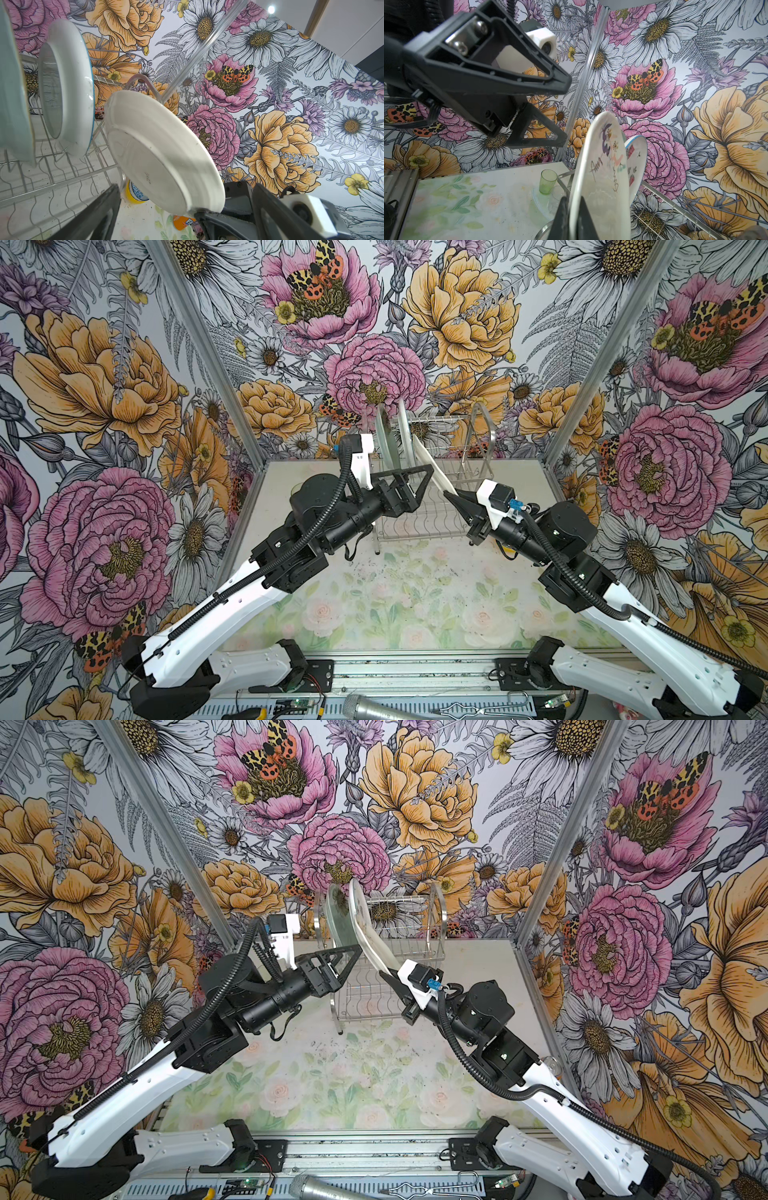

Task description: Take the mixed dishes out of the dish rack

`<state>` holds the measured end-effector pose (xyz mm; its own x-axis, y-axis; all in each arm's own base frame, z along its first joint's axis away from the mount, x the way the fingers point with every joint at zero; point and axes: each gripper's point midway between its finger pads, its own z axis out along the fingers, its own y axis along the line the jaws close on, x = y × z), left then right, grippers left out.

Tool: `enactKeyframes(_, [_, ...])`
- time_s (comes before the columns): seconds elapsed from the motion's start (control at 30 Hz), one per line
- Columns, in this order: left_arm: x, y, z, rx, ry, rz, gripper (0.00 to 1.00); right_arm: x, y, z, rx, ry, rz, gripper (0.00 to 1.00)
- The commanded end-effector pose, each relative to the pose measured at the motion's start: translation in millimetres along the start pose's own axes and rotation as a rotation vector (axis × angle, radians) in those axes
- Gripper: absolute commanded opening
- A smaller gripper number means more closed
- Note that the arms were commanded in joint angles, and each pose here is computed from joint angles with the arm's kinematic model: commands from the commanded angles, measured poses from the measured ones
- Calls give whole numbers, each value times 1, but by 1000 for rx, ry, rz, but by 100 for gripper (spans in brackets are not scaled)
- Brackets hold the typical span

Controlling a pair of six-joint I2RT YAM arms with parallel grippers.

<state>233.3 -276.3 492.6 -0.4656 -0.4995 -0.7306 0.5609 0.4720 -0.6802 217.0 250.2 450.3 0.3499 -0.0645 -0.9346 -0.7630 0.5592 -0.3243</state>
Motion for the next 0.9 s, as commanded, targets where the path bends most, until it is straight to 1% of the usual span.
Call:
enactKeyframes(0.0, [-10,3,-12,-15,-64,-19,99,-57,-4,-20,26,-187,-59,0])
enactKeyframes(0.23, [-10,12,-26,-40,-85,-17,99,-55,4,-19,-1,-190,-33,0])
enactKeyframes(0.27, [-13,17,-28,-63,-106,-18,99,-55,5,-20,-3,-192,-30,0])
enactKeyframes(0.53, [-19,26,-42,-96,-148,-15,99,-59,21,-24,-74,-216,-2,0])
enactKeyframes(0.77, [-20,32,-47,-118,-163,-20,99,-56,29,-26,-109,-224,25,0])
enactKeyframes(0.8, [-19,32,-47,-118,-163,-22,99,-59,37,-26,-136,-233,33,0])
enactKeyframes(0.87, [-19,33,-48,-121,-165,-25,99,-57,39,-25,-144,-229,41,0])
